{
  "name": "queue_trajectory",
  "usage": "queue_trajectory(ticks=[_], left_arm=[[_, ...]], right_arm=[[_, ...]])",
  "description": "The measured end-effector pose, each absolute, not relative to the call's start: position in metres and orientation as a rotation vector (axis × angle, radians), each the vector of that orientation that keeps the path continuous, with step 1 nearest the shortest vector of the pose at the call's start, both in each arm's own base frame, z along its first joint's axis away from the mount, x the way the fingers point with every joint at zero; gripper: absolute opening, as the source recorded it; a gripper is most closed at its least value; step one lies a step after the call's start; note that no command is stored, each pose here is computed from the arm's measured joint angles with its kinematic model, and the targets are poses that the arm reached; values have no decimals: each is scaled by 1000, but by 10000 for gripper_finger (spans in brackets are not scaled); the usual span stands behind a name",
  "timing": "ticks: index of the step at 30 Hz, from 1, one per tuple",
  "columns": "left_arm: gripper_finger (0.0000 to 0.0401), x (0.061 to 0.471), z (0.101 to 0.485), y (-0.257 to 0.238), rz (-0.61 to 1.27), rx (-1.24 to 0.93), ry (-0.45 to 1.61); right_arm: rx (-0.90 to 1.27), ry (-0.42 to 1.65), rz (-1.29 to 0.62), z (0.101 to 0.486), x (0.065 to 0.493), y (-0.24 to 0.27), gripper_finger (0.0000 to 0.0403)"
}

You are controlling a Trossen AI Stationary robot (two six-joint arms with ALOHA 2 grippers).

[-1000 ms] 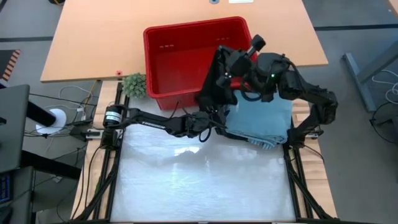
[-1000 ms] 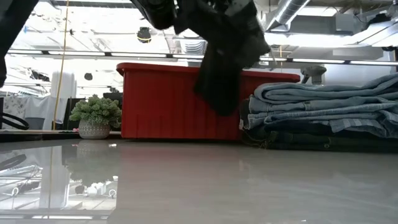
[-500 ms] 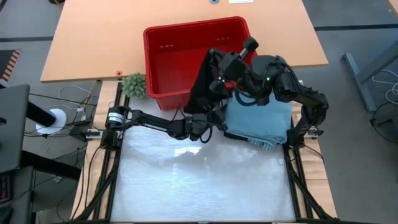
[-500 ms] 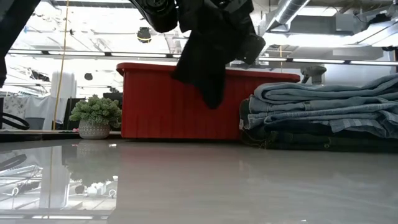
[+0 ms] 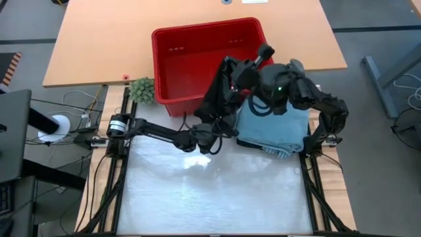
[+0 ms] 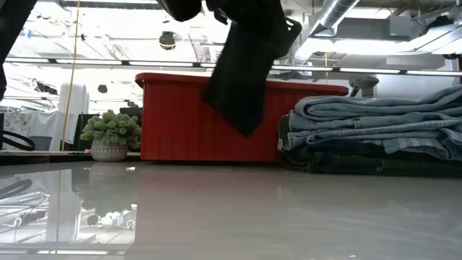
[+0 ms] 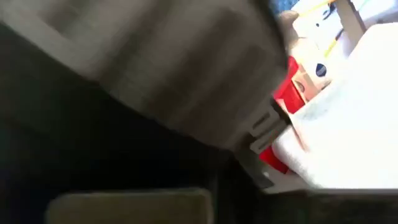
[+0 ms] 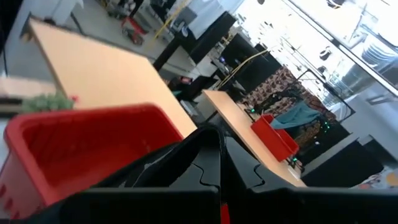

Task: Fold Laundry from Bin
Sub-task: Fold the black boxer short

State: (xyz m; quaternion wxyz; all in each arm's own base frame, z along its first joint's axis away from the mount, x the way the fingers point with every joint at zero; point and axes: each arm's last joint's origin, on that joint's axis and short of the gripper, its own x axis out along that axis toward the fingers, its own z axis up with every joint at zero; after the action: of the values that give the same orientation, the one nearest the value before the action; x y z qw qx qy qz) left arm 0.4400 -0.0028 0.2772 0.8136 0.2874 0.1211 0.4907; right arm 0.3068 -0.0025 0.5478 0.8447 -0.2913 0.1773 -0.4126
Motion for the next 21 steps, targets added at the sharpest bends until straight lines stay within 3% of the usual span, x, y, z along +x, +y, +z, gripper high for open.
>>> queue_trajectory(ticks=[5,13,21], left_arm=[[2,430,294,-21,1064,650,288],[0,400,335,-60,1096,631,298],[0,366,371,-78,1143,617,363]], right_arm=[[-647,464,-915,546,294,-16,24],[-584,539,-1046,555,249,-53,24],[-467,607,-1073,547,218,-56,24]])
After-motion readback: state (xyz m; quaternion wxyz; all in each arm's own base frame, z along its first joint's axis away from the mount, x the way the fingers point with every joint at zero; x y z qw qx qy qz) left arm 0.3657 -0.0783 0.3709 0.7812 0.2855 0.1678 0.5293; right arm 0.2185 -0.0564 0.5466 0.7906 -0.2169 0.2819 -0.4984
